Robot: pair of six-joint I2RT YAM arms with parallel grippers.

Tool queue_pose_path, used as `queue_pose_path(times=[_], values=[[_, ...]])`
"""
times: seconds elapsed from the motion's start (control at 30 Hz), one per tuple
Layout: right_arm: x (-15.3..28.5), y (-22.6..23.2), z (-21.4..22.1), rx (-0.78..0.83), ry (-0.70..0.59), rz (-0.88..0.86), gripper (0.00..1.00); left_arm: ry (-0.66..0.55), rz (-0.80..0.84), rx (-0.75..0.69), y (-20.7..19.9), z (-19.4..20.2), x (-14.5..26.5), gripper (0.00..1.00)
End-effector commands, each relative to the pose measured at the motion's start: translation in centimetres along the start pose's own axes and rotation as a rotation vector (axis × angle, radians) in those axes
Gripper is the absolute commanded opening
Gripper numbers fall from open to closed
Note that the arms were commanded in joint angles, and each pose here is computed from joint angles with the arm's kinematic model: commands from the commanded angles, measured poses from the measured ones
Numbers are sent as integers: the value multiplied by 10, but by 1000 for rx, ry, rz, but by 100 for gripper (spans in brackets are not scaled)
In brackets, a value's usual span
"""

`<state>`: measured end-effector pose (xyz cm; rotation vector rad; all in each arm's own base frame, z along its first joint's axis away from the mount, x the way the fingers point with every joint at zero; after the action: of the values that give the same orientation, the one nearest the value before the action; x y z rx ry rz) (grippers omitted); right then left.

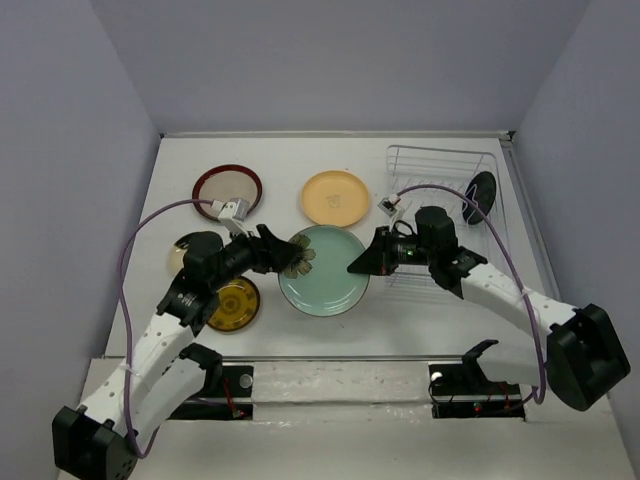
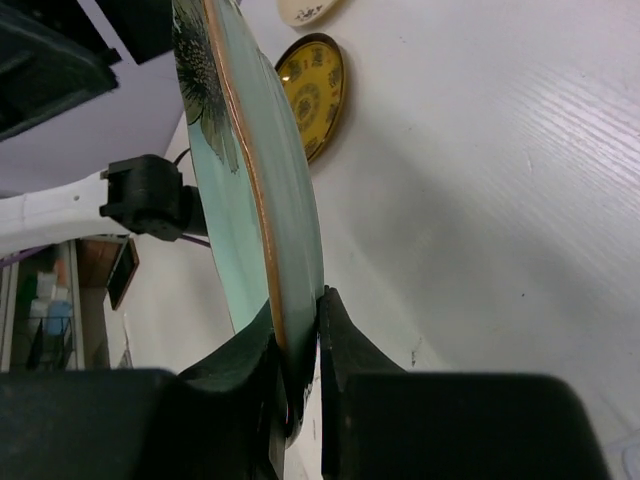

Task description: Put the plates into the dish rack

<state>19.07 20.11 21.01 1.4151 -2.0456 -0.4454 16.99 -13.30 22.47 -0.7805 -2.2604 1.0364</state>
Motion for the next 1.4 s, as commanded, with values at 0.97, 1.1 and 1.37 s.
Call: queue_pose_path(times=[0.97,1.1,1.37], values=[[214,-95,-217,322,-372,1854,7,-224,123,-334,-44,-15,73,99],[214,-120,-207,283,-306,1852,7,-216,135,-336,-46,-13,73,99],[200,-152,-176,218,-219,1780,7,-204,147,-339,-48,-10,73,99]])
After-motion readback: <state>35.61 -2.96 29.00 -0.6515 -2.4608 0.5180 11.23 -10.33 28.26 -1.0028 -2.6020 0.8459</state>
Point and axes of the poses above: each gripper's point midway between its finger pads, its own x axis back along the fingers, its own y axis along the line the jaws close on, z = x × y, the point moved 9 cm from there along x, back along the fingers, and after that the axes turned 13 degrees about x, right-handed, at the moved point
